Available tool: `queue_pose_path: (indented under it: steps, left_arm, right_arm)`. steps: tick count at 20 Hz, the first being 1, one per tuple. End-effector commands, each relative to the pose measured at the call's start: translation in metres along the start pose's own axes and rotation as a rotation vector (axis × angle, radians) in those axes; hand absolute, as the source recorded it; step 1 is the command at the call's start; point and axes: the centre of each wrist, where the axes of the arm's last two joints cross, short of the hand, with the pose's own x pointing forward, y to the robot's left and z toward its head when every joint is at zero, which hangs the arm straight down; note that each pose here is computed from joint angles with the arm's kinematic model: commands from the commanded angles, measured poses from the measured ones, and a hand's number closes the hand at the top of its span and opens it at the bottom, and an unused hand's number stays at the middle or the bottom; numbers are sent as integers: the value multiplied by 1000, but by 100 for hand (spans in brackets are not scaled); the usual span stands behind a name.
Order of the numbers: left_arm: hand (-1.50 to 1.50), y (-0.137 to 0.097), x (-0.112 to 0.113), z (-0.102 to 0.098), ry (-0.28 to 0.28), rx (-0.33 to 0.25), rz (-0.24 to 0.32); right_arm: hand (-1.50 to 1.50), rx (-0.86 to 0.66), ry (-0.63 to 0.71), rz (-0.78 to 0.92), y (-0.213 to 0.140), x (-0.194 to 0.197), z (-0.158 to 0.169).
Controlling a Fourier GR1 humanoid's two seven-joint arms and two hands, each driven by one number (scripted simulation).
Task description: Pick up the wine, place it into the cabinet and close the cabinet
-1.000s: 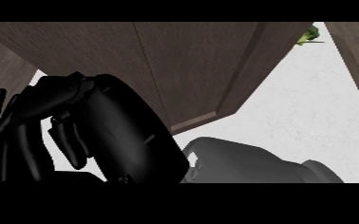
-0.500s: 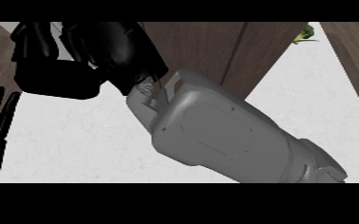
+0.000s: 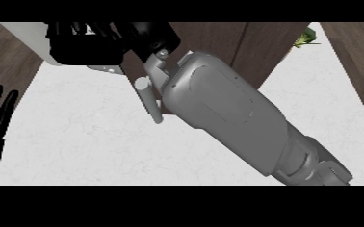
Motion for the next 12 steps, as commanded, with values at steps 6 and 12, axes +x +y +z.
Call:
queue_pose_path:
  steps: [6, 12]
  left_arm:
    - [-150, -9, -4, -4, -15, -8, 9]
    - [-150, -8, -4, -7, -8, -16, 18]
  right_arm:
    - [150, -143, 83, 116, -72, -61, -4]
    - [150, -161, 50, 134, -80, -56, -8]
